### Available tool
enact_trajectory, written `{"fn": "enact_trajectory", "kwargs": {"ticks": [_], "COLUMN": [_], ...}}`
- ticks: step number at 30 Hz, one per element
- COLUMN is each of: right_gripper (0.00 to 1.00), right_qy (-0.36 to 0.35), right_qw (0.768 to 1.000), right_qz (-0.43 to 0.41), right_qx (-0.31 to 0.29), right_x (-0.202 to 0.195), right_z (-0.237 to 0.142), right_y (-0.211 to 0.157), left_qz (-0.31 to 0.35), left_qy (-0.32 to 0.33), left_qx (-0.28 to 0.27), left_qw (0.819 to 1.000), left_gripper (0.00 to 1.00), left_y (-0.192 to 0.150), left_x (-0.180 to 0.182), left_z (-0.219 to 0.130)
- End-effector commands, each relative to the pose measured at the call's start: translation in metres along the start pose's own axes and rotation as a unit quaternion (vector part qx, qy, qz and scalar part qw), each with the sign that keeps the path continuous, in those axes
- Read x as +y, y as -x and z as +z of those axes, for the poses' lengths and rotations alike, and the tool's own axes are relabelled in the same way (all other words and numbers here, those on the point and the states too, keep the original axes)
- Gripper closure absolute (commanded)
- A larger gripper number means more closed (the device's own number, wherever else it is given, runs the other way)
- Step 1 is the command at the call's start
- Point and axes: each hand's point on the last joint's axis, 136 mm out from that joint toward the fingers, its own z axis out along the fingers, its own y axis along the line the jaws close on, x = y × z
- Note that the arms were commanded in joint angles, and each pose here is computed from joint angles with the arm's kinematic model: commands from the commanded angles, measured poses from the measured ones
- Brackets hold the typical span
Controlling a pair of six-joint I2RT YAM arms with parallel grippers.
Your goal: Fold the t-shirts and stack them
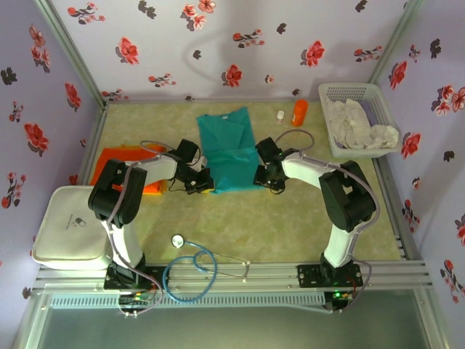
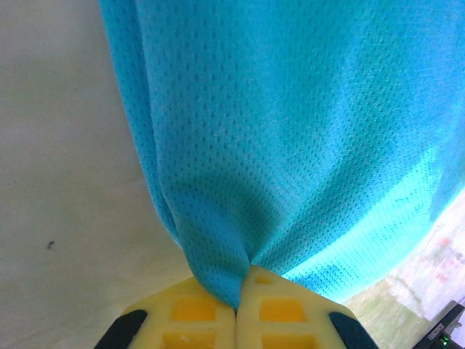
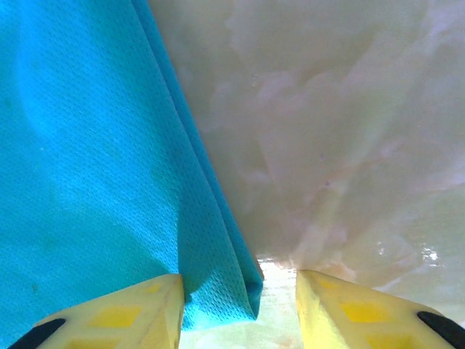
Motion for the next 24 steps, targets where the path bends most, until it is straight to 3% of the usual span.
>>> {"fn": "enact_trajectory", "kwargs": {"ticks": [1, 16, 24], "right_gripper": [0.57, 0.67, 0.92], "right_qy": [-0.002, 0.015, 0.012], "right_qw": [1.000, 0.999, 1.000], "right_qz": [-0.009, 0.002, 0.005], "right_qx": [0.008, 0.029, 0.002], "right_x": [-0.001, 0.009, 0.006], "right_z": [-0.004, 0.013, 0.000], "right_y": [-0.006, -0.013, -0.007], "left_qz": [0.010, 0.011, 0.023], "left_qy": [0.027, 0.027, 0.033], "left_qx": [0.013, 0.016, 0.019], "left_qw": [1.000, 0.999, 0.999], "left_gripper": [1.00, 1.00, 1.00], "left_y": [-0.012, -0.016, -0.022], "left_x": [0.006, 0.007, 0.008], "left_z": [-0.001, 0.001, -0.003]}}
